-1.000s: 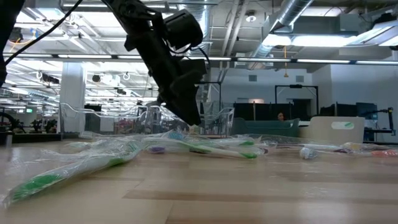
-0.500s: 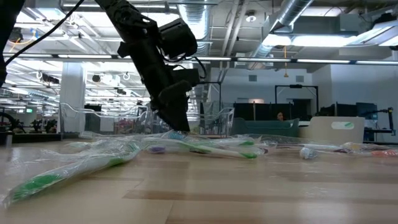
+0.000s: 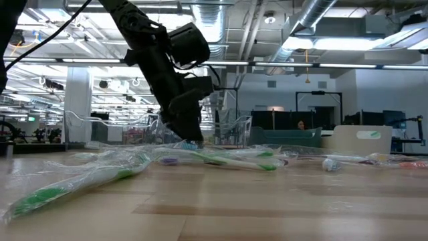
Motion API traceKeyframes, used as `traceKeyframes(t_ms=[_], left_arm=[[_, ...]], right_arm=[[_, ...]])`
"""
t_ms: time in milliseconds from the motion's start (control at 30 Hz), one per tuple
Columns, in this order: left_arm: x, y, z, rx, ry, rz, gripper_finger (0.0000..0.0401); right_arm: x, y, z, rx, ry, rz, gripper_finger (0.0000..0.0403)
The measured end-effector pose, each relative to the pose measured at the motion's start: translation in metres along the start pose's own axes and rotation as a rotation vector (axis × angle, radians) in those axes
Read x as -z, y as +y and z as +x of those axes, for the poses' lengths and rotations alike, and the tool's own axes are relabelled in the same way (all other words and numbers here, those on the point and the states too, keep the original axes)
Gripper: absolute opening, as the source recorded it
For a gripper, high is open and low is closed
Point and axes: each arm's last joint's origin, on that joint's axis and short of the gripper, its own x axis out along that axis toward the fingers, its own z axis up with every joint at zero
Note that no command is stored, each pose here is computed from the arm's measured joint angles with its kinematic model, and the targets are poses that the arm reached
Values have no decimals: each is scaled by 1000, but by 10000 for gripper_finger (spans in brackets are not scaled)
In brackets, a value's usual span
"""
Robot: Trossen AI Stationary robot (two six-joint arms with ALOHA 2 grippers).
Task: Pick & Place Toothbrushes
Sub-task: Put the orange toothbrush into the right transparent bin
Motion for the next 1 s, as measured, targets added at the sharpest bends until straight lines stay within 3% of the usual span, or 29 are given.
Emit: traceKeyframes(t_ms=[233,1000], left_arm=[[0,17,9,20,24,-44,182],[2,9,22,36,14,-5,181]], right_arm=[[0,0,0,0,-2,0,189],[-1,-3,0,13,-4,0,189]])
